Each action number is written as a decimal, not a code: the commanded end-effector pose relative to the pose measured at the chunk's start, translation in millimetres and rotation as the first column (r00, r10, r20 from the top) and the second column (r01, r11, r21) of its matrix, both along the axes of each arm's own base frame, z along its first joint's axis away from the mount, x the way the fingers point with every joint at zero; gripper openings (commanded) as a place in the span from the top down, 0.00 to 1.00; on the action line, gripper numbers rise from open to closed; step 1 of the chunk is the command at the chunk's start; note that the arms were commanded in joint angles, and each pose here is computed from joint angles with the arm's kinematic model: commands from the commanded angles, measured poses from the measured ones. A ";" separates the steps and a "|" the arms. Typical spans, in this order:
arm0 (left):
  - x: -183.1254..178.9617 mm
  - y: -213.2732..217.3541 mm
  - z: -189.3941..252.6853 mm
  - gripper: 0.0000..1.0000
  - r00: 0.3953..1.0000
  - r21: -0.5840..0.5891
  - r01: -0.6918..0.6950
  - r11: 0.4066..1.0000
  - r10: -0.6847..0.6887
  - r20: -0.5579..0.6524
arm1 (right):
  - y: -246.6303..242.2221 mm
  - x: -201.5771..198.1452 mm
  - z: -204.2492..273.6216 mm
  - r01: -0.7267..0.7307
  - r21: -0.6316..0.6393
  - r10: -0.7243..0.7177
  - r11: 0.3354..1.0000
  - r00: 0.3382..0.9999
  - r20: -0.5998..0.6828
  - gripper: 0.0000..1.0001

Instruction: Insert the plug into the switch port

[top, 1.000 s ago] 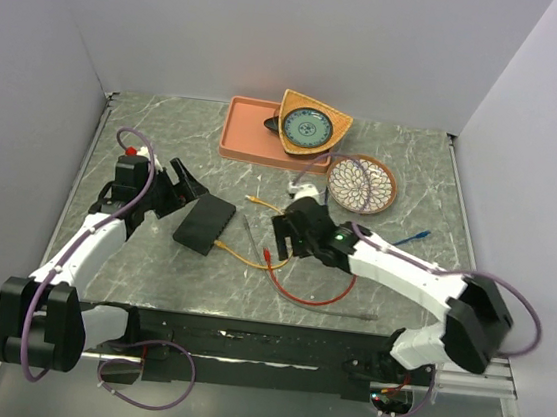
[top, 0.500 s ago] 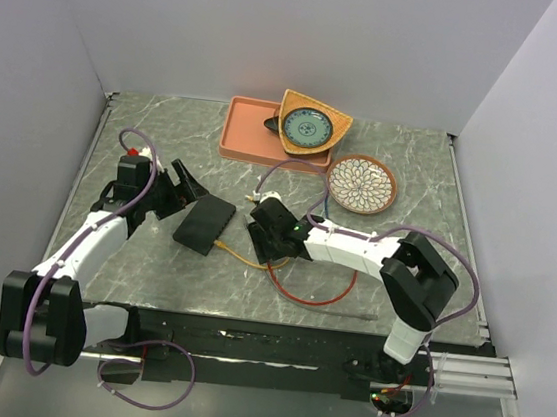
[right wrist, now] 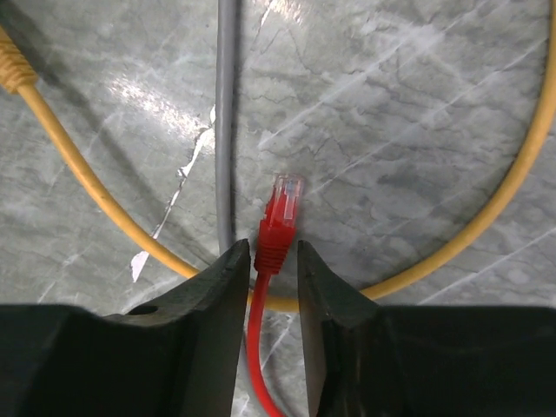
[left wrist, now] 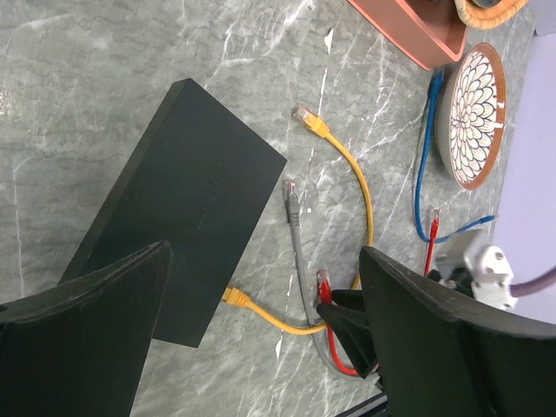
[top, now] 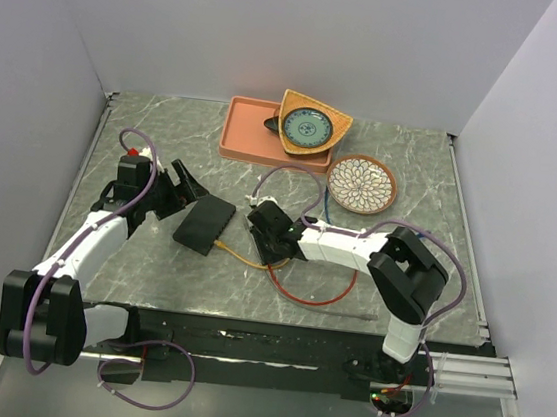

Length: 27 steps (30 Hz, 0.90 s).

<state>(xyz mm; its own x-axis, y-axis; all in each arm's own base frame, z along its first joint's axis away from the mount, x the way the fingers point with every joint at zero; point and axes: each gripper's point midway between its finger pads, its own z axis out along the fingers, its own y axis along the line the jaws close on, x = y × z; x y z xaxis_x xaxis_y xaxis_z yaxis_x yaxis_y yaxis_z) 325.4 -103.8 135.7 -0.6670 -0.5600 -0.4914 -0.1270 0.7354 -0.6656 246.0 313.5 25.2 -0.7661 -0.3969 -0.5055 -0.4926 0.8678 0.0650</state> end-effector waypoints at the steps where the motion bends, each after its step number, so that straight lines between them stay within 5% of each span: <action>1: 4.9 -1.2 13.9 0.04 0.999 0.005 0.020 1.000 -0.021 0.050 | 7.3 -1.0 -5.8 -0.004 0.020 0.004 1.000 1.000 -0.008 0.69; 11: 3.2 -0.3 18.4 0.04 0.998 0.006 0.014 1.000 -0.014 0.059 | 4.9 2.1 -0.4 -0.006 0.004 0.006 1.000 1.000 0.013 1.00; 21: -3.3 -1.9 34.3 0.04 0.995 -0.007 0.017 1.000 -0.016 0.094 | -4.1 8.8 50.5 -0.006 0.043 0.001 0.999 0.993 0.120 1.00; 27: -23.5 -10.4 56.1 0.03 0.986 -0.038 0.075 0.996 -0.069 0.149 | -11.2 -5.7 114.9 -0.061 0.223 0.010 0.973 0.975 0.221 1.00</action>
<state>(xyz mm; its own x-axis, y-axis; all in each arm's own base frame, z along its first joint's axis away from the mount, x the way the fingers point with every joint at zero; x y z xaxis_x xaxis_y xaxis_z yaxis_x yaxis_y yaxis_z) 313.0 -105.1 163.5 -0.6388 -0.5547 -0.5332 -0.0687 0.7313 -0.6785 244.8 302.2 78.2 -0.7066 -0.3633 -0.6072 -0.5076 0.8581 0.0772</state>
